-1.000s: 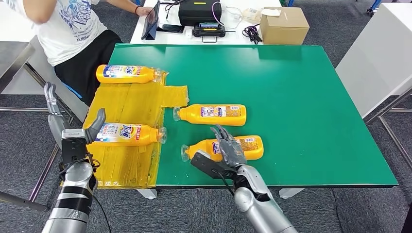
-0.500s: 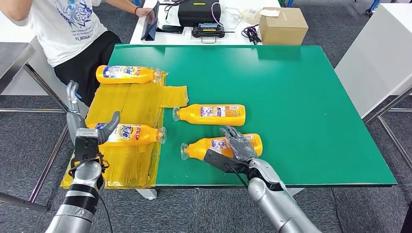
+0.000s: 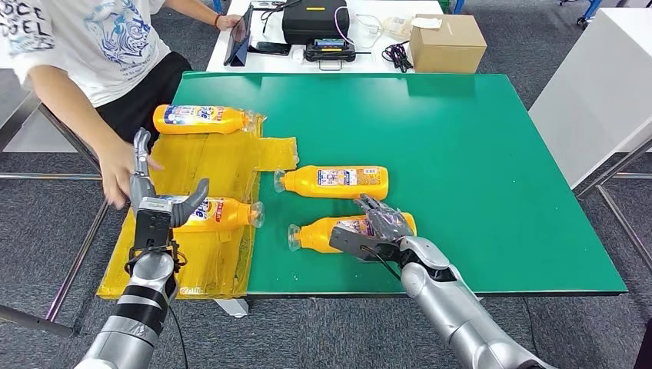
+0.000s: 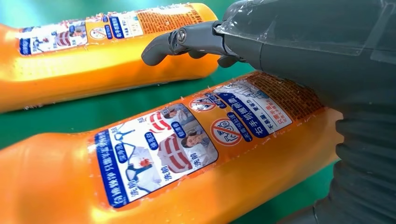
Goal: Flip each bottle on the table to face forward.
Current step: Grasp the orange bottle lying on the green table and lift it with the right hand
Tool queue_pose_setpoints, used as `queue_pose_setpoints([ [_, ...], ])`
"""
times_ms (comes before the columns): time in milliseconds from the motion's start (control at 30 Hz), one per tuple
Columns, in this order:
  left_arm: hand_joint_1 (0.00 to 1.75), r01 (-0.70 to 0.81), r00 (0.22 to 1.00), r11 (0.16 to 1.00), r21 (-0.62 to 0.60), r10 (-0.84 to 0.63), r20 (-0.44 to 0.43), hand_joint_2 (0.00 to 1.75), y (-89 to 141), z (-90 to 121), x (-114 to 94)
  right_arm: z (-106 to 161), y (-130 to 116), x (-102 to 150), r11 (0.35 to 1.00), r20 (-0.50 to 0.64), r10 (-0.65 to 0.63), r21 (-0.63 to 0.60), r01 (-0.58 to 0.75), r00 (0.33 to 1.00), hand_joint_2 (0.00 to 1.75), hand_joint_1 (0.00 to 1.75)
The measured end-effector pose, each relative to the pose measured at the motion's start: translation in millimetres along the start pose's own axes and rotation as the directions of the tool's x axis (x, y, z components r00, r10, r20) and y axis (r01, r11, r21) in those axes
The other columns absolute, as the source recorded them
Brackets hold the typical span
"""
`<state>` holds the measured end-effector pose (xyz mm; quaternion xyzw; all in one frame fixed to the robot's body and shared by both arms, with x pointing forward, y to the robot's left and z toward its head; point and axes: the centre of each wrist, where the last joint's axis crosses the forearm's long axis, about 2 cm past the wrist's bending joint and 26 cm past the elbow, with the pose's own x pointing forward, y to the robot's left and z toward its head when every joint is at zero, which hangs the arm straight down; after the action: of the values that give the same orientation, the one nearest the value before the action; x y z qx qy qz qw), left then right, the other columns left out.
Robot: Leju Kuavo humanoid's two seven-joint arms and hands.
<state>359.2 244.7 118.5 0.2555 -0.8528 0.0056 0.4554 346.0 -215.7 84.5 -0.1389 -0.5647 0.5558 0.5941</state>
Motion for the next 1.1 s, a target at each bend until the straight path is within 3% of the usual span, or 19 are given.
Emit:
queue_pose_setpoints([
  [533, 0.0, -0.033, 0.999, 0.999, -0.031, 0.032, -0.029, 1.75, -12.3, 0.5, 1.2, -5.3, -19.5, -11.6, 0.987, -0.021, 0.091, 0.132, -0.087, 0.996, 1.75, 0.0],
  [567, 0.0, -0.036, 0.999, 0.999, -0.033, 0.035, -0.031, 1.75, -13.2, 0.8, 1.3, -5.7, -20.8, -12.4, 0.985, -0.022, 0.099, 0.143, -0.095, 0.995, 1.75, 0.36],
  [667, 0.0, -0.049, 0.998, 0.998, -0.04, 0.048, -0.039, 1.75, -16.8, 1.8, 2.4, -6.5, -24.7, -15.0, 0.977, -0.023, 0.13, 0.175, -0.124, 0.991, 1.75, 1.66],
  [700, 0.0, -0.054, 0.998, 0.998, -0.041, 0.053, -0.042, 1.75, -17.9, 2.2, 2.9, -6.6, -26.1, -16.0, 0.973, -0.023, 0.141, 0.186, -0.135, 0.99, 1.75, 1.75],
  [933, 0.0, -0.08, 0.995, 0.996, -0.041, 0.078, -0.056, 1.75, -23.0, 4.4, 5.5, -3.9, -35.7, -25.4, 0.953, -0.028, 0.201, 0.236, -0.189, 0.979, 1.75, 1.75],
  [1100, 0.0, -0.099, 0.993, 0.994, -0.04, 0.096, -0.064, 1.75, -24.9, 5.1, 6.6, 0.8, -38.7, -32.2, 0.967, -0.022, 0.153, 0.21, -0.145, 0.988, 1.75, 1.75],
])
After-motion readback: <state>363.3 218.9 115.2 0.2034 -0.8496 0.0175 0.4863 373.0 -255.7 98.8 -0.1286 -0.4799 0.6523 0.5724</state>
